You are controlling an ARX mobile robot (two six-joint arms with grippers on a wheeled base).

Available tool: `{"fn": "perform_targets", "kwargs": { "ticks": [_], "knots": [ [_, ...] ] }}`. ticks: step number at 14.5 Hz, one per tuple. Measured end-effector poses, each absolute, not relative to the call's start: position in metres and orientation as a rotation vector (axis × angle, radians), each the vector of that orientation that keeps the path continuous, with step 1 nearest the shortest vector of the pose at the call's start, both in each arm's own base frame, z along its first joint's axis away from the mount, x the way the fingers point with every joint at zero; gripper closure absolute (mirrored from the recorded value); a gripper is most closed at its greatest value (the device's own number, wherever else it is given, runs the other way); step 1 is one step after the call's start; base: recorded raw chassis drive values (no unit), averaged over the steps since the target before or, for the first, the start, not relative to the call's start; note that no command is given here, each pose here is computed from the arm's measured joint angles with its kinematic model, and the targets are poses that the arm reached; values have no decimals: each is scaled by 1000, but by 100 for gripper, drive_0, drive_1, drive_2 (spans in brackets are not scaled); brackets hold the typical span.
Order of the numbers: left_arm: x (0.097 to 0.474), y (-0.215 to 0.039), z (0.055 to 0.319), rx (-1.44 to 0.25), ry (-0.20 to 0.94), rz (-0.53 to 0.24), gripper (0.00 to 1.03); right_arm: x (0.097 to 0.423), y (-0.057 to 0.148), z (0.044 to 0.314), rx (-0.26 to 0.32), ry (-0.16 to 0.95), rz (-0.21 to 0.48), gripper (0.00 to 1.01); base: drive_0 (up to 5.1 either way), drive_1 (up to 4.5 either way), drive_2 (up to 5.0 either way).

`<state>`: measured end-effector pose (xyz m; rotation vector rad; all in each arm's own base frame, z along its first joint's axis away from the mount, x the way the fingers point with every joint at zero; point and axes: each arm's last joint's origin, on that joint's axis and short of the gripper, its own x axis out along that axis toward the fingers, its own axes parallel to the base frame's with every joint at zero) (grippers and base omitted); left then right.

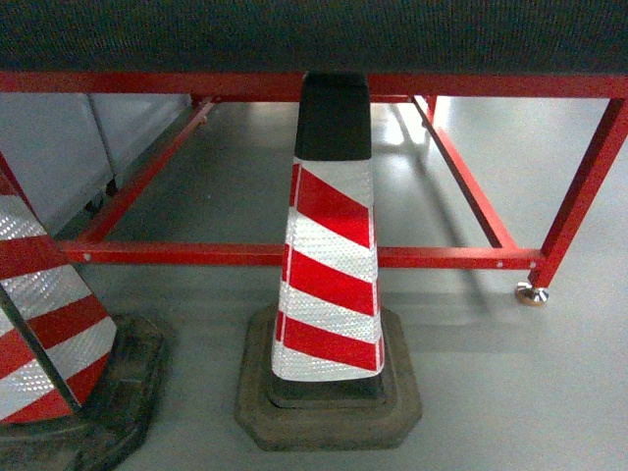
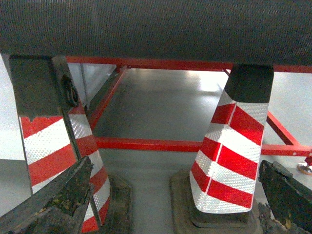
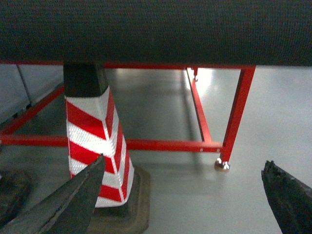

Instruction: Sort blue parts and orange caps into right shelf containers

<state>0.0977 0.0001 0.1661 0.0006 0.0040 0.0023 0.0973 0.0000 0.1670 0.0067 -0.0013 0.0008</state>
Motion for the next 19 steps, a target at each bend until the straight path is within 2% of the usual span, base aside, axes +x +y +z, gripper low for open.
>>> {"fn": "perform_targets", "kwargs": {
  "ticks": [19],
  "knots": [
    [98,0,166,1,3,1,5,97,0,167,6,-1,0,3,0,0,0]
  ]
}}
